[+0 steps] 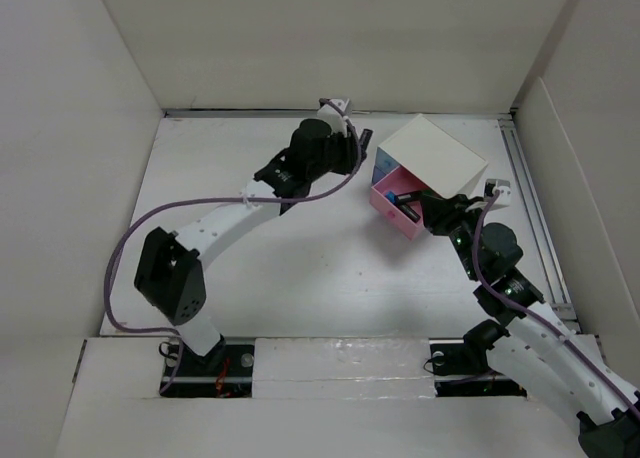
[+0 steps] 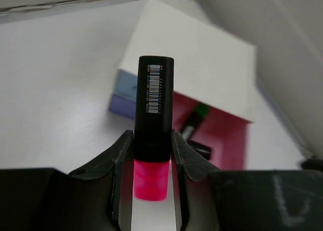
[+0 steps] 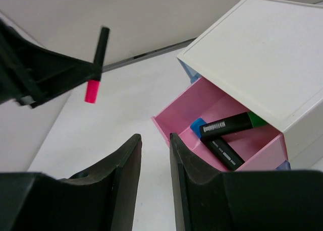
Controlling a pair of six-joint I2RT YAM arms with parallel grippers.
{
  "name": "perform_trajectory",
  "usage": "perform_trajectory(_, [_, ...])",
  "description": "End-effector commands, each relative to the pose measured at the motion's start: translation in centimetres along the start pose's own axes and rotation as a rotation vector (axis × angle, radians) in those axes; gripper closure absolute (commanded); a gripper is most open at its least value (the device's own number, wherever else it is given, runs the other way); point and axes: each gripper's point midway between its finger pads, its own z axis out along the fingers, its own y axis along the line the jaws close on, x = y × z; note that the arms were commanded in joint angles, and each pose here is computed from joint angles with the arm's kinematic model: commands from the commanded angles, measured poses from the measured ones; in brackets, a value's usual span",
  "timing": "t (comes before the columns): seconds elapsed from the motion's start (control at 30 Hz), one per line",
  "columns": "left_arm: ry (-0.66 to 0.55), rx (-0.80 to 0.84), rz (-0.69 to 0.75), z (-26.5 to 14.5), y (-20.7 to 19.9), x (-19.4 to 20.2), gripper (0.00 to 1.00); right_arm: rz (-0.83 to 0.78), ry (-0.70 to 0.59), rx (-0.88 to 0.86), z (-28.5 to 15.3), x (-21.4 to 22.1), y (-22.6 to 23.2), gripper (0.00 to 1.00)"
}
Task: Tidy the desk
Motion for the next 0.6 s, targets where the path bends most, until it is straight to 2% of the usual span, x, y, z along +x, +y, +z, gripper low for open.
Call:
perform_trajectory(0.0, [-0.046, 0.124, -0.112, -1.1, -5.4, 0.3, 1.0, 0.017, -0.059, -0.028, -0.2, -1.8, 0.9, 0.65])
perform_trajectory(0.23, [-0.105, 0.321, -0.408, -1.8, -11.0, 0.8, 1.0, 0.023, -0.08, -0.029, -0.7, -2.4, 0.9, 0.66])
perform_trajectory(0.4, [-0.113, 0.356, -0.467, -0.1, -13.9, 1.1, 1.0, 0.026, -0.084, -0.033, -0.9, -2.5, 1.0, 0.66])
perform_trajectory(0.57, [-0.108, 0.355, -0.539, 2.3, -13.9, 2.3, 1.0, 0.027, -0.085, -0.035, -0.9, -2.6, 1.1, 0.66])
